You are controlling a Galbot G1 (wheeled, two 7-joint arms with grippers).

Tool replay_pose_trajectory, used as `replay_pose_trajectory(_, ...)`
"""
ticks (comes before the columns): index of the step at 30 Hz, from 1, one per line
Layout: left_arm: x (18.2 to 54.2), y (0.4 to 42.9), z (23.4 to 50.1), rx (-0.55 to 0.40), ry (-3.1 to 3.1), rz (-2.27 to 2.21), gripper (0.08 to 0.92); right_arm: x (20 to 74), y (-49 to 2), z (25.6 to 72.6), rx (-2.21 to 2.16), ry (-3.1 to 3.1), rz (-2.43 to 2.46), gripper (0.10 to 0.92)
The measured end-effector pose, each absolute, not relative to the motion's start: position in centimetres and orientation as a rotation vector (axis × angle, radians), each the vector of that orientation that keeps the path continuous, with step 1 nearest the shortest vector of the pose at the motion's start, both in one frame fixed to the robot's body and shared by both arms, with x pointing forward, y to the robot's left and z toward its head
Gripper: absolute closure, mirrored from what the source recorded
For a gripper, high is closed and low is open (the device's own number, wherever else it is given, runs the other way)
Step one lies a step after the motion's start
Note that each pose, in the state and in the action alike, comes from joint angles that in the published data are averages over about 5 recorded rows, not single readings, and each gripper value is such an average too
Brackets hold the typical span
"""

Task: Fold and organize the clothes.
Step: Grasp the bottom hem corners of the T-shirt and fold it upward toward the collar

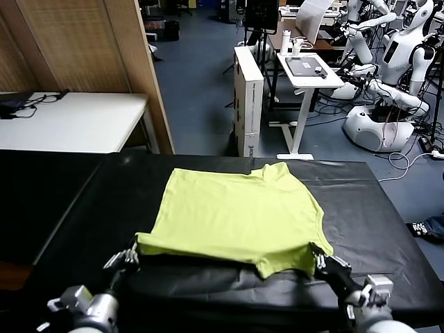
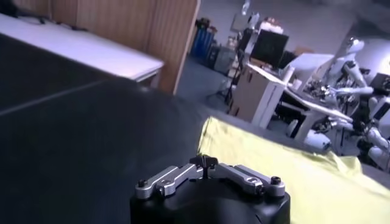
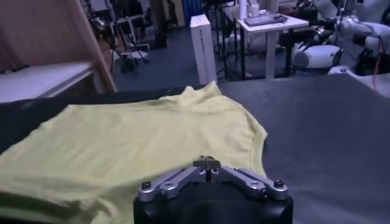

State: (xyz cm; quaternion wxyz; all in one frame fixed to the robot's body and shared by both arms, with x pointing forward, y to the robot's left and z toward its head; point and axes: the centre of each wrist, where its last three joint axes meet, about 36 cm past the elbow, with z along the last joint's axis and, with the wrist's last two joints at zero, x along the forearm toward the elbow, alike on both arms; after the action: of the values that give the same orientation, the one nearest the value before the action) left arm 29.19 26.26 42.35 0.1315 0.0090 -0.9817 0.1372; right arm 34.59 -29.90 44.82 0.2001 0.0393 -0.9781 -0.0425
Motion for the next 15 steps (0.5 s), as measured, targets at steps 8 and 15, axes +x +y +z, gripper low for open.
replay_pose_trajectory(8,31.3,26.8,41.1,0.003,-2.847,0.332,0.853,37.6,-29.0,43.5,0.122,-2.737,-0.098,0.882)
replay_pose_trajectory(15,33.1,27.3,40.0,-0.006,-2.842,0.286,0.854,38.5,-28.7,42.8,0.121,-2.729,-0.091,0.882)
